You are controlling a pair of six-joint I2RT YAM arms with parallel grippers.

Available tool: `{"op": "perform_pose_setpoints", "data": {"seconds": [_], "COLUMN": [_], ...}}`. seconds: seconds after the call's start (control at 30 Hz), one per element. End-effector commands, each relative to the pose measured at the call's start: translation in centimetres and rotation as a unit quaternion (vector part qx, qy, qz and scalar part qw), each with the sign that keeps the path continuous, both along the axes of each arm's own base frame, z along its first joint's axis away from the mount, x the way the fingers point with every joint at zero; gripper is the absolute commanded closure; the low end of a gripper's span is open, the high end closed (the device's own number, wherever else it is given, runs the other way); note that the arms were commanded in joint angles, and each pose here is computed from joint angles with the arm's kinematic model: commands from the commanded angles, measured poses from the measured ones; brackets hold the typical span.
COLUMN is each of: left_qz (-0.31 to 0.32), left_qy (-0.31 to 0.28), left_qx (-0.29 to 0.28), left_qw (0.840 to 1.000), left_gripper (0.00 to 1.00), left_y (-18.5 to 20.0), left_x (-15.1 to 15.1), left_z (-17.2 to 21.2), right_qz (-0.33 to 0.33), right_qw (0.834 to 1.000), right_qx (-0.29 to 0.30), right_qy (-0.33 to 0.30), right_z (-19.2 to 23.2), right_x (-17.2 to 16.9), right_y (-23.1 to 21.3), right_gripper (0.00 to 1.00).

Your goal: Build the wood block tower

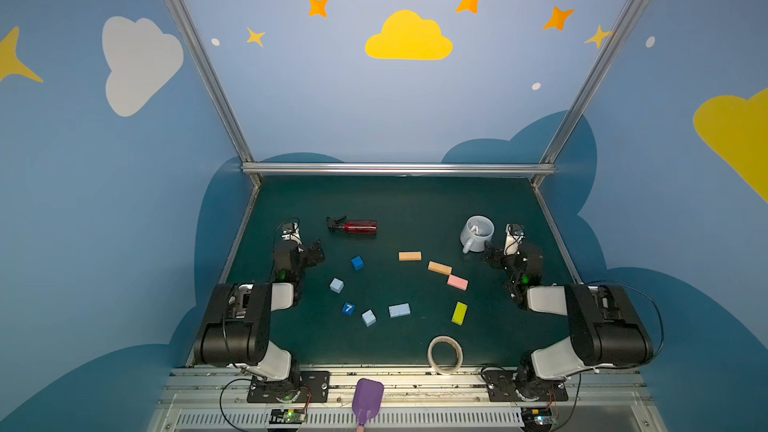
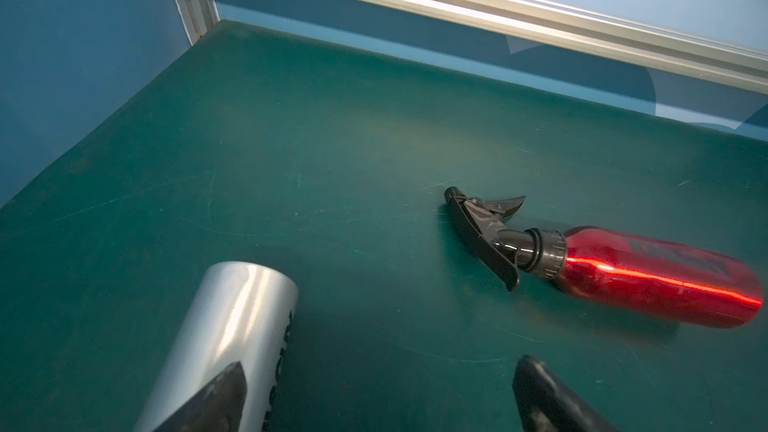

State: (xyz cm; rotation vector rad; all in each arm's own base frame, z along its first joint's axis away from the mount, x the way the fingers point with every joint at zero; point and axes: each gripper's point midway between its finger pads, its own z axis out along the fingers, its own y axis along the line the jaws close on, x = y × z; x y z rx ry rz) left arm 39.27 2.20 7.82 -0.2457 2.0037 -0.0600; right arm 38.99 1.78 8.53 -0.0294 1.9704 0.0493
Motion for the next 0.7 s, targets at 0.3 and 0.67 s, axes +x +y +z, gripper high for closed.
{"op": "perform_pose_setpoints", "data": {"seconds": [0.3,0.67], "left_qz": [-0.002,-0.003], "left_qy": [0.001,0.003], "left_qx": [0.005,0.003], "left_qw": [1.0,1.0], "left_gripper": [0.01,0.0], "left_y": [-0.04,-0.03], "left_x": [0.05,0.05], "left_z": [0.18,0.12], "right_qz": [0.001,0.002], "right_qw": [1.0,1.0], "right_qx": [-0.004,-0.004], "right_qy": [-0.004,-0.005], "right_z": [0.36,0.45], "right_x": [0.41,0.48], "right_y": [-0.1,0.01], "right_gripper": [0.07,0.07]}}
